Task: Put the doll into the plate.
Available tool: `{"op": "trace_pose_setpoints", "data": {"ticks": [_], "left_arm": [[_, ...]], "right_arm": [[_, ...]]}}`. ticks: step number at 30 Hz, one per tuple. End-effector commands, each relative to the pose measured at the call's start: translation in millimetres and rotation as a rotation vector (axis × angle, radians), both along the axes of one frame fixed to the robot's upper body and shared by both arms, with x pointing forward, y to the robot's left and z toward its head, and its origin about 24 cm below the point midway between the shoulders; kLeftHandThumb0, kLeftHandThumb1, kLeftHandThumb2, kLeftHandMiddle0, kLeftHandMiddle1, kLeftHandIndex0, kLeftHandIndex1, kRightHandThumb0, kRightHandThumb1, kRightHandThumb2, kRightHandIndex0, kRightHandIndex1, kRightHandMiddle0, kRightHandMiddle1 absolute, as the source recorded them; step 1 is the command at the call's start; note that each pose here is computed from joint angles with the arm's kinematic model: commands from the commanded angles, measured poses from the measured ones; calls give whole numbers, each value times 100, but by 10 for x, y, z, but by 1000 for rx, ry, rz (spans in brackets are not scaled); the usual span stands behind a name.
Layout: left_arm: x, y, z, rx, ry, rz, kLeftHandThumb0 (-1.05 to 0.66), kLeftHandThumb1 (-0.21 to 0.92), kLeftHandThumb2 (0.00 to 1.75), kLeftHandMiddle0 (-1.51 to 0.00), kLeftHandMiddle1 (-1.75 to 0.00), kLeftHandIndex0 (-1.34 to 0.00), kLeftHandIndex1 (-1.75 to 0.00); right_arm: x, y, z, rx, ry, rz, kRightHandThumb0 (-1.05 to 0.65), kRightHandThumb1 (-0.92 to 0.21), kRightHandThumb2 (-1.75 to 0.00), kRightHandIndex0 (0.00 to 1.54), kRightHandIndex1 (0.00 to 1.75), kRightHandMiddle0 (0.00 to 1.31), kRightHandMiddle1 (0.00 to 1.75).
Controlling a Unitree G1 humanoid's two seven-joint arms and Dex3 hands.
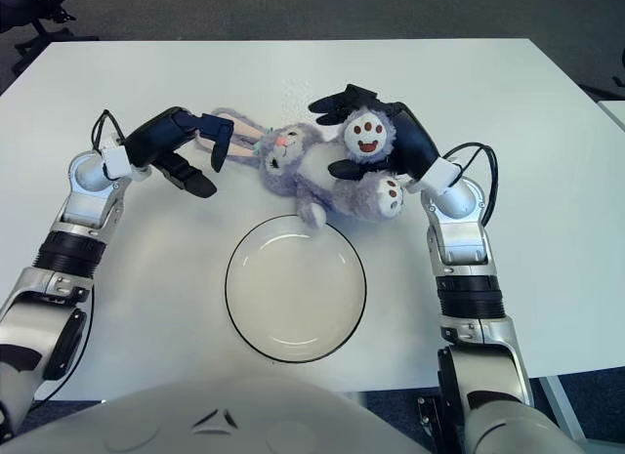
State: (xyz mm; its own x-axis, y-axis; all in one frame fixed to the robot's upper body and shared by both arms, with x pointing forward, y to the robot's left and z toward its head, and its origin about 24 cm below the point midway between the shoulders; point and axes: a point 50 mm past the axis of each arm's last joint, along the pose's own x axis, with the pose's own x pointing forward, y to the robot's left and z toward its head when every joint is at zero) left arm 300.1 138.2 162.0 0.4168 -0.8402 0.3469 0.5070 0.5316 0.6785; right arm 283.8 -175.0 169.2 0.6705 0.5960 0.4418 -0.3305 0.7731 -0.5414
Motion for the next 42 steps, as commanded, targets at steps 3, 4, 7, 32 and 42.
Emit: {"op": "trace_pose_setpoints", "data": {"ticks": [3,4,7,32,42], "left_arm": [[26,14,49,-6,-7,1,-34,92,12,-83,-175,-78,-175],[26,14,49,-6,-7,1,-34,92,12,-83,-175,-78,-175],[26,14,49,-6,-7,1,-34,92,12,-83,-175,-78,-175],[269,-99,-25,266,-75,133,-57,92,5,-21,-116,-31,-91],[261,-106,-25,275,-63,136,-53,90,1,-19,-113,-30,-87]], "right_arm": [[3,-15,31,3,-14,10,-68,-92,-14,43,0,42,17],[3,-15,31,3,-14,10,-68,-92,-14,43,0,42,17],[3,-15,31,3,-14,11,-68,-92,-14,43,0,42,17],[52,-96,26,236,190,144,-89,-92,-20,19,0,31,5],[-17,-197,100,201,45,67,-96,-92,-27,8,1,22,0]]}}
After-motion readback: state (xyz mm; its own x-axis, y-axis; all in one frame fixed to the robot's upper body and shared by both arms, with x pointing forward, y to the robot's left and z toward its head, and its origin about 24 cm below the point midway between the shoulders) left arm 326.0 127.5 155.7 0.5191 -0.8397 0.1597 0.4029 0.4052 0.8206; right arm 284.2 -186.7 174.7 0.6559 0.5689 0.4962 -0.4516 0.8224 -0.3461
